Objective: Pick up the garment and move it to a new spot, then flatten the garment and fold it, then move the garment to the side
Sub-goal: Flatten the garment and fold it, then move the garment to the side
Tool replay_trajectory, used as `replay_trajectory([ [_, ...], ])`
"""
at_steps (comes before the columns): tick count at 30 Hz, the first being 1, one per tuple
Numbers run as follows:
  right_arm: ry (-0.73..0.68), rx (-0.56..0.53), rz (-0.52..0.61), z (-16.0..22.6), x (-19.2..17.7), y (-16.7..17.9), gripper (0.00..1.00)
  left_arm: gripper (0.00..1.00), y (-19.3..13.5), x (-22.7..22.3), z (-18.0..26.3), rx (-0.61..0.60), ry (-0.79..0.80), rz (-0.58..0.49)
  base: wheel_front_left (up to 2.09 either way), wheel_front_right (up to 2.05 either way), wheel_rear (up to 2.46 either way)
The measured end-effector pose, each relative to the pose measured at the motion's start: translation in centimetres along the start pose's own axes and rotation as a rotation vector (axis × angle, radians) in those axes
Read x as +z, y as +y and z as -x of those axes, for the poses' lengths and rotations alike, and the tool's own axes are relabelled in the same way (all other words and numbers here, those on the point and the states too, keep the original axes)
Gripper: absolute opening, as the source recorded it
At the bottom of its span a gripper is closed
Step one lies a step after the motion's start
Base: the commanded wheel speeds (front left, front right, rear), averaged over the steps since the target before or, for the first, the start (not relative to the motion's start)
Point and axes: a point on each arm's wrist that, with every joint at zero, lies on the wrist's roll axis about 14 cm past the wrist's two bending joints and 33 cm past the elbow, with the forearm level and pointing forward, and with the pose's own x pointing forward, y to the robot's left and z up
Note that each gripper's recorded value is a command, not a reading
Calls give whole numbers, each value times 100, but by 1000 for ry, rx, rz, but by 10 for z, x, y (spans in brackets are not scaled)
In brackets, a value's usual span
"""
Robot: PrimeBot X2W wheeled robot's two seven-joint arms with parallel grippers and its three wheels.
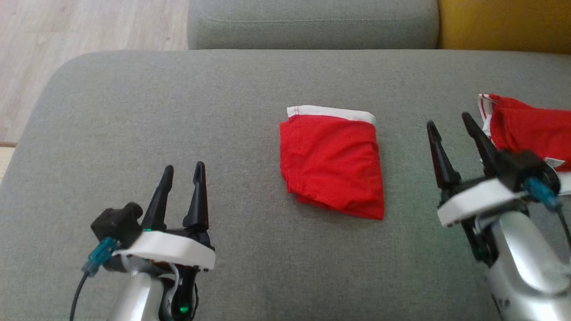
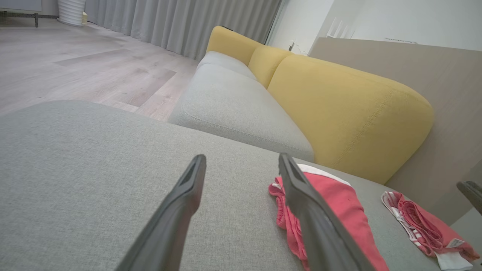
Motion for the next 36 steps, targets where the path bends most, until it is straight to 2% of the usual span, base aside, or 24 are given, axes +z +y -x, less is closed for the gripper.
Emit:
replay_trajectory([
  [4,-2,-60,48,21,-7,-8,100,100,0,-7,3,-1,19,-7,0,0,0],
  [8,15,-116,31,36,-19,-11,100,100,1,-13,8,5,35,-14,0,0,0],
  [14,17,-140,37,40,-21,-13,100,100,4,-17,10,10,48,-23,0,0,0],
  [21,43,-88,22,28,-32,5,100,100,11,-22,9,30,65,-25,0,0,0],
  [30,239,24,-82,-6,-76,43,100,100,20,-27,2,55,81,-31,0,0,0],
  [36,360,38,-159,-19,-111,53,100,100,35,-32,5,104,103,-36,0,0,0],
])
